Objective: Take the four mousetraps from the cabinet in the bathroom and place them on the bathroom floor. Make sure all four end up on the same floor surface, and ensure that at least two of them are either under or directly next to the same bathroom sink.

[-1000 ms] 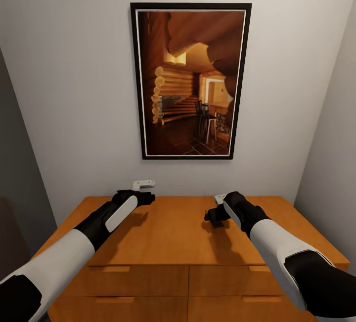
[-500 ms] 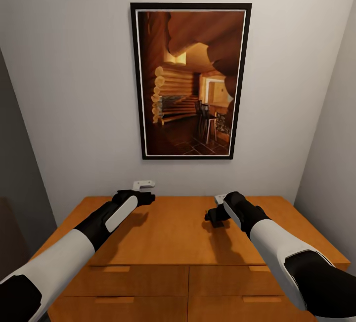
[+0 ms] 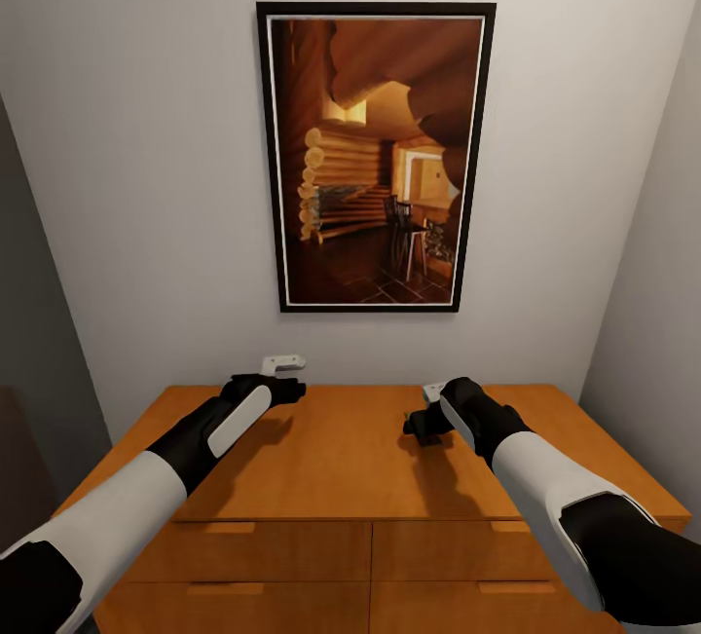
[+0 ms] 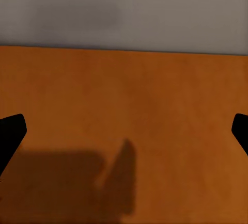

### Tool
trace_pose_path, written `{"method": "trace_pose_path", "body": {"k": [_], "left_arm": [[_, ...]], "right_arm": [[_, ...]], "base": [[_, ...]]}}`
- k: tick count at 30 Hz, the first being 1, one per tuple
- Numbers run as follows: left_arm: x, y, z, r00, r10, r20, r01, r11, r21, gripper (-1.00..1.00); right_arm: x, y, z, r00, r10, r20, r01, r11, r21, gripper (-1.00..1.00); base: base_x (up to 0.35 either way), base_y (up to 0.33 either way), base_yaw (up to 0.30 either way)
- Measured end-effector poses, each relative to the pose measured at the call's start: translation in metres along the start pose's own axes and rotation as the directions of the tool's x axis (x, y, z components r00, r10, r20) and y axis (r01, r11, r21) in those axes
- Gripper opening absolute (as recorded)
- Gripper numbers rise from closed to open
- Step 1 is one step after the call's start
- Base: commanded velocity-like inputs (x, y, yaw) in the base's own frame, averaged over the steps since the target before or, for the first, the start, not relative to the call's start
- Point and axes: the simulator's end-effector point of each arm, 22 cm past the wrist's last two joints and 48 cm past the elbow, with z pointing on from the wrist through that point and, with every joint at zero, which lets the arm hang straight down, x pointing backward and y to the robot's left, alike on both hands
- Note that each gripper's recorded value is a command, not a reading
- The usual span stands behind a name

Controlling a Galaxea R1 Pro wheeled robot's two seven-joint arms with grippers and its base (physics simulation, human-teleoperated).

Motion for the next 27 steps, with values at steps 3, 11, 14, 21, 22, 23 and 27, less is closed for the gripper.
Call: {"method": "trace_pose_path", "body": {"k": [3, 11, 14, 21, 22, 23, 27], "left_arm": [[0.0001, 0.0004, 0.0001, 1.000, 0.000, 0.000, 0.000, 1.000, 0.000, 1.00], [0.0001, 0.0007, 0.0001, 1.000, 0.000, 0.000, 0.000, 1.000, -0.001, 1.00], [0.0024, 0.0008, 0.0018, 1.000, 0.000, 0.000, 0.000, 1.000, -0.001, 1.00], [0.0071, 0.0007, 0.0048, 1.000, 0.000, 0.001, 0.000, 1.000, 0.000, 1.00], [0.0071, 0.0006, 0.0048, 1.000, 0.000, 0.001, 0.000, 1.000, 0.000, 1.00], [0.0071, 0.0005, 0.0048, 1.000, 0.000, 0.001, 0.000, 1.000, 0.000, 1.00], [0.0071, 0.0008, 0.0048, 1.000, 0.000, 0.001, 0.000, 1.000, 0.000, 1.00]], "right_arm": [[0.0001, 0.0000, 0.0000, 1.000, 0.000, 0.000, 0.000, 1.000, 0.000, 1.00], [0.0001, 0.0003, 0.0001, 1.000, 0.000, 0.000, 0.000, 1.000, -0.001, 1.00], [0.0015, 0.0003, 0.0024, 1.000, 0.000, 0.000, 0.000, 1.000, -0.001, 1.00], [0.0025, 0.0013, 0.0058, 1.000, 0.006, 0.006, -0.006, 1.000, -0.006, 1.00], [0.0025, 0.0013, 0.0059, 1.000, 0.006, 0.006, -0.006, 1.000, -0.006, 1.00], [0.0025, 0.0013, 0.0058, 1.000, 0.006, 0.006, -0.006, 1.000, -0.006, 1.00], [0.0024, 0.0013, 0.0058, 1.000, 0.005, 0.006, -0.005, 1.000, -0.005, 1.00]], "base": [[0.000, 0.000, 0.000], [0.000, 0.000, 0.000], [0.000, 0.000, 0.000], [0.000, 0.000, 0.000], [0.000, 0.000, 0.000], [0.000, 0.000, 0.000], [0.000, 0.000, 0.000]]}}
